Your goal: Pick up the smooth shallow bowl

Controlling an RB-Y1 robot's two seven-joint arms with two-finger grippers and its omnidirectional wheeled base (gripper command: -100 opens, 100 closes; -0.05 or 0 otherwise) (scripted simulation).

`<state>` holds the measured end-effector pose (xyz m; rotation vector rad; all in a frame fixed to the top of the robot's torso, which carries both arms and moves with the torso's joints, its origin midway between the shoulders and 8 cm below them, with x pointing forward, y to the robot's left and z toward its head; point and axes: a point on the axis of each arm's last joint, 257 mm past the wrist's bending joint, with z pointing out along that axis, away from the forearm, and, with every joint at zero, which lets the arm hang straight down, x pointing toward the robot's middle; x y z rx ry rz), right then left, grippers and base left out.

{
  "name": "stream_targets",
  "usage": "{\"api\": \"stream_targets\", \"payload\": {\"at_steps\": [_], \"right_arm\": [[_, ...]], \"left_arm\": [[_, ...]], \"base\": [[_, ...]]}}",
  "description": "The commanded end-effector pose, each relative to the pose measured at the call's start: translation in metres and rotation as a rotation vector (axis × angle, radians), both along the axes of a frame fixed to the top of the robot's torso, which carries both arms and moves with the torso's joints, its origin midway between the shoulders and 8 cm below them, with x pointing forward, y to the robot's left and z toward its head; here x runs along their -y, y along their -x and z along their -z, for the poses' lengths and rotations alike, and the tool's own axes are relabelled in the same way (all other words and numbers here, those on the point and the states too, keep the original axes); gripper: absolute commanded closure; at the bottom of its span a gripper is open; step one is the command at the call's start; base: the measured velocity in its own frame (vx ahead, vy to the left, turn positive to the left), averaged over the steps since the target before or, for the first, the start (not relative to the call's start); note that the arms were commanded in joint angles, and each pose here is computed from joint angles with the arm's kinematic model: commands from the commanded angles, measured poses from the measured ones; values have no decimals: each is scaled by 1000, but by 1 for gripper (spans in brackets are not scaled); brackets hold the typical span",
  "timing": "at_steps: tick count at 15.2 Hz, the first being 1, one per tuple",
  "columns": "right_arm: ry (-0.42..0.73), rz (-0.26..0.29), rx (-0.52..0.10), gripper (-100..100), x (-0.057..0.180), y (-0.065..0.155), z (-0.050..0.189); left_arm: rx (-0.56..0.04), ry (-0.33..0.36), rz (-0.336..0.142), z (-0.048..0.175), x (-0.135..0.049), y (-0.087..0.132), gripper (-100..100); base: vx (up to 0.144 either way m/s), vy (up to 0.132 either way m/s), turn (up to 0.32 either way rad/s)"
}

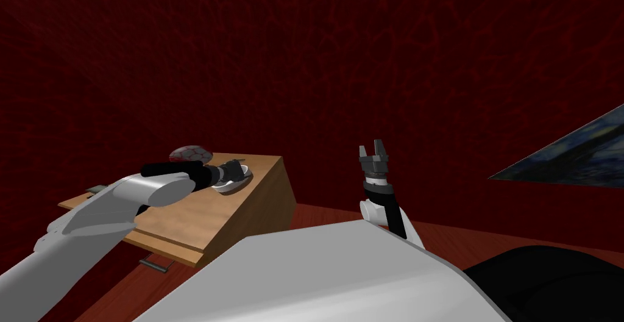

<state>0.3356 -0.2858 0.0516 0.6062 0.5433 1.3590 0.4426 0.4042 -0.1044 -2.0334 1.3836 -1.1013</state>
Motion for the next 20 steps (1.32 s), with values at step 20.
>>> {"api": "stream_targets", "payload": {"at_steps": [20], "right_arm": [[0, 0, 0, 0, 0, 0, 0]], "left_arm": [[-391, 61, -97, 24, -21, 65, -100]], "base": [[40, -7, 12]]}}
